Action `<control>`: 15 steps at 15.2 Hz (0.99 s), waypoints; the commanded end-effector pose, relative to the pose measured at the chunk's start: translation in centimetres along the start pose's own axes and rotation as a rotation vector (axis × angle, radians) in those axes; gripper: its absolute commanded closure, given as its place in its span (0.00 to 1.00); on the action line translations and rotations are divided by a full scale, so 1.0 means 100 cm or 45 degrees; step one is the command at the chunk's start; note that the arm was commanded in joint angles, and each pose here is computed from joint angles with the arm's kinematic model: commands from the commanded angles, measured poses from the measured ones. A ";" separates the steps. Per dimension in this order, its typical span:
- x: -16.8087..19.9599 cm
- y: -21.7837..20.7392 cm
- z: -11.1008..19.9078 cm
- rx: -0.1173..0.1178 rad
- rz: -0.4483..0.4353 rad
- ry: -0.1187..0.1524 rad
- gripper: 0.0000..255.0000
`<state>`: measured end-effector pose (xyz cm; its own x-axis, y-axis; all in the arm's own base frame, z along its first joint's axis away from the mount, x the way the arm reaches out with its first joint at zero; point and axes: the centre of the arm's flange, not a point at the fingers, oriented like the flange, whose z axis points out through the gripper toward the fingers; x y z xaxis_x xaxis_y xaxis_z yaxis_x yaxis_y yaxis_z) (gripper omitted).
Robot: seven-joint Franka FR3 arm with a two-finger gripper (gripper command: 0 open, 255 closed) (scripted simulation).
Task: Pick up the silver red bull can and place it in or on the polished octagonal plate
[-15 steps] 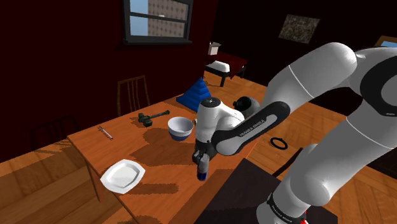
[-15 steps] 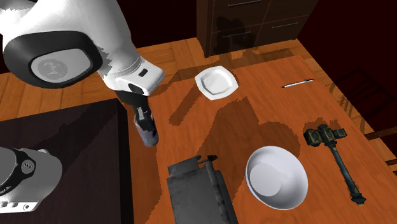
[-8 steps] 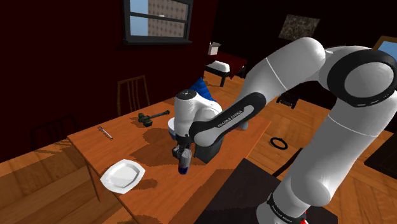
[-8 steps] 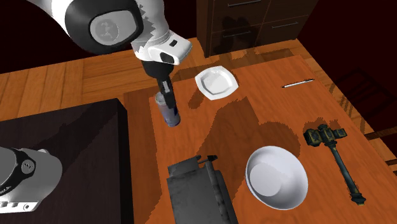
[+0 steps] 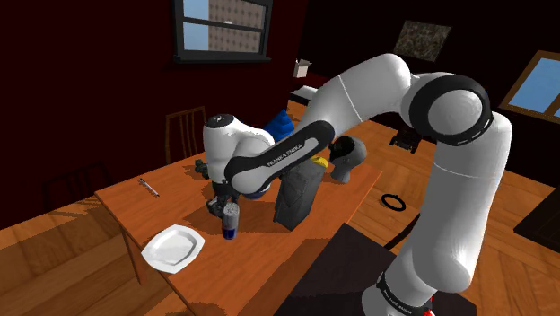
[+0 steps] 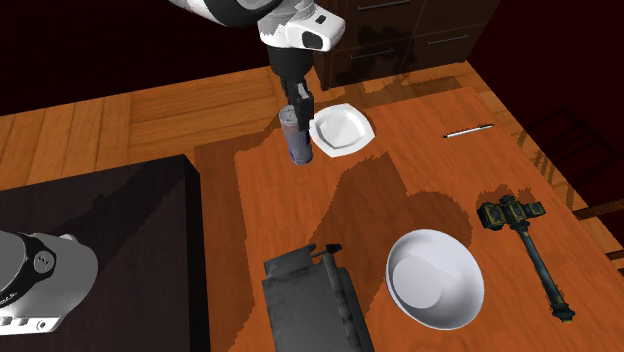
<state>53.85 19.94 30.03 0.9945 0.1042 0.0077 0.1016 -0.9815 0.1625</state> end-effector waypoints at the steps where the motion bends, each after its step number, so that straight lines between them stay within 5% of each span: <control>1: 0.022 -0.012 -0.006 0.000 0.002 0.000 1.00; 15: 0.171 -0.096 -0.043 0.000 0.002 0.000 1.00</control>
<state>69.14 31.29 32.72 0.9945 0.1045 0.0080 0.1018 -0.9815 0.1621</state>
